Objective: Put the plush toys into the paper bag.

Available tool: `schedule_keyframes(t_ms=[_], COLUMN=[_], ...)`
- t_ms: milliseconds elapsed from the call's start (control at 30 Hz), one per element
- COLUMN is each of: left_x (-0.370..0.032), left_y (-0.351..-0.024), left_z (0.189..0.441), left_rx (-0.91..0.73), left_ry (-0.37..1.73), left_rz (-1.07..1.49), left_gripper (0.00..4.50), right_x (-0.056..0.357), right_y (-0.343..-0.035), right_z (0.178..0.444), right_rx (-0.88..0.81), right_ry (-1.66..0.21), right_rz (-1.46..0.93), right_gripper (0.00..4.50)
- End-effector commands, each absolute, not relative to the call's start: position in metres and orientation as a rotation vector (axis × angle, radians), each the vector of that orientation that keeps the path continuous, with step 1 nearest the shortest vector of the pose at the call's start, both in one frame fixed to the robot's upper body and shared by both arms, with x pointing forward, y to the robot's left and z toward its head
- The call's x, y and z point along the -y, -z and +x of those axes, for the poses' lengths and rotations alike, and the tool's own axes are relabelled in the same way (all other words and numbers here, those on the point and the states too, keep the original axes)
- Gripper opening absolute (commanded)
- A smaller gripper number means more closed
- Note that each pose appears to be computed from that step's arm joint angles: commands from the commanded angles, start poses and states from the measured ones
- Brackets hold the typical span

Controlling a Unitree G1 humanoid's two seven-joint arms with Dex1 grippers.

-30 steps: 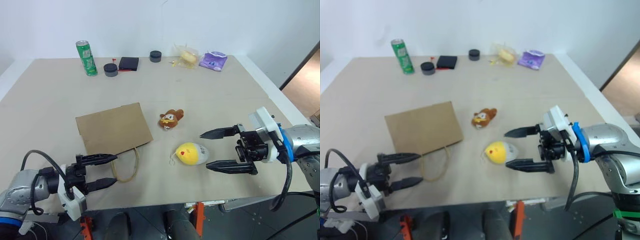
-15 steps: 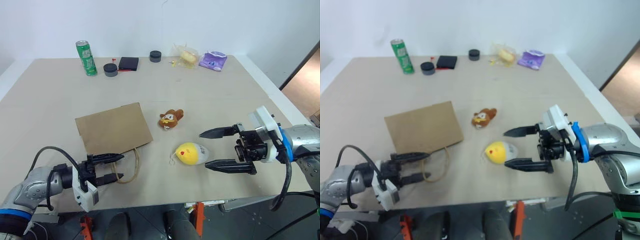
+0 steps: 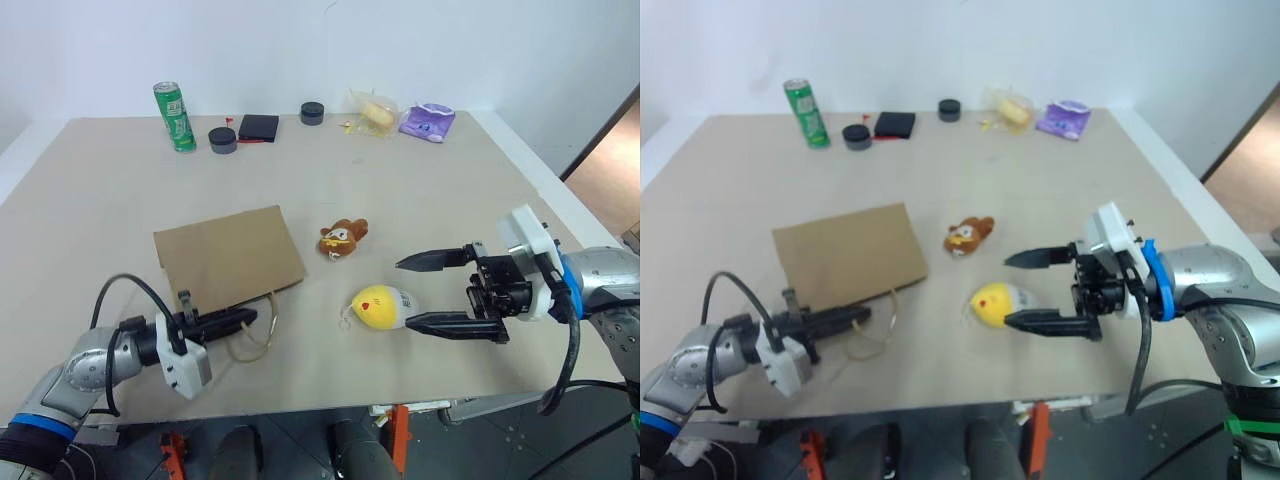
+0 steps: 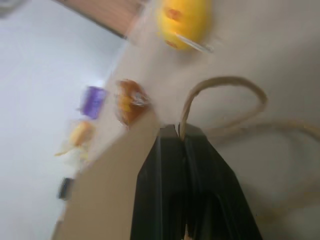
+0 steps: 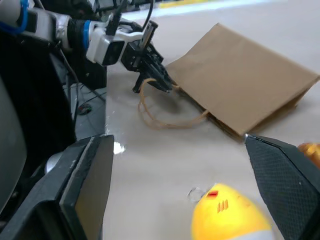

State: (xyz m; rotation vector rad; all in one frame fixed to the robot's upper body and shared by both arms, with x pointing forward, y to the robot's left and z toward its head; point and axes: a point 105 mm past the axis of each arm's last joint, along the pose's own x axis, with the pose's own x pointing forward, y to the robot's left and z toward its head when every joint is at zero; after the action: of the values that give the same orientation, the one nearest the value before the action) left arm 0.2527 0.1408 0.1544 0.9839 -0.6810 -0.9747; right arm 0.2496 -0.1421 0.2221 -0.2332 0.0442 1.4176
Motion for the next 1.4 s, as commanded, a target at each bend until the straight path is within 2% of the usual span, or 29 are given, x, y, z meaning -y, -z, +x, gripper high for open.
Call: schedule_keyframes(t_ms=[33, 67, 133, 200, 233, 367, 567, 867, 967, 1200, 1400], left_x=[-0.135, -0.133, -0.131, -0.13, -0.131, -0.134, -0.138, -0.132, -0.131, -0.151, -0.17], left_y=[-0.2, -0.208, -0.216, -0.219, -0.219, -0.222, -0.227, -0.226, -0.23, -0.266, -0.3], left_z=[0.255, 0.255, 0.256, 0.256, 0.256, 0.257, 0.261, 0.26, 0.259, 0.266, 0.271], left_rx=[0.796, 0.81, 0.818, 0.812, 0.805, 0.792, 0.77, 0.757, 0.77, 0.848, 0.91], left_ry=[0.871, 0.853, 0.834, 0.827, 0.82, 0.773, 0.729, 0.717, 0.69, 0.473, 0.316], left_rz=[0.881, 0.865, 0.849, 0.844, 0.838, 0.812, 0.795, 0.761, 0.744, 0.67, 0.643], left_gripper=[0.0, 0.0, 0.0, 0.0, 0.0, 0.0, 0.0, 0.0, 0.0, 0.0, 0.0], right_x=[0.128, 0.122, 0.11, 0.098, 0.091, 0.059, 0.026, -0.034, -0.05, -0.041, -0.036], right_y=[-0.221, -0.217, -0.209, -0.201, -0.196, -0.171, -0.152, -0.158, -0.142, -0.094, -0.088], right_z=[0.257, 0.265, 0.278, 0.29, 0.295, 0.313, 0.327, 0.347, 0.347, 0.349, 0.346], right_rx=[-0.006, 0.007, 0.027, 0.032, 0.036, 0.014, -0.002, 0.006, -0.072, -0.308, -0.369], right_ry=[-1.38, -1.34, -1.279, -1.222, -1.197, -1.123, -1.075, -1.053, -1.049, -0.956, -0.934], right_rz=[-0.203, -0.167, -0.11, -0.072, -0.057, -0.01, 0.068, 0.124, 0.066, -0.028, -0.056], right_gripper=[2.84, 2.13, 1.22, 0.1, 0.02, 0.02, 0.02, 0.02, 0.02, 0.02, 0.02])
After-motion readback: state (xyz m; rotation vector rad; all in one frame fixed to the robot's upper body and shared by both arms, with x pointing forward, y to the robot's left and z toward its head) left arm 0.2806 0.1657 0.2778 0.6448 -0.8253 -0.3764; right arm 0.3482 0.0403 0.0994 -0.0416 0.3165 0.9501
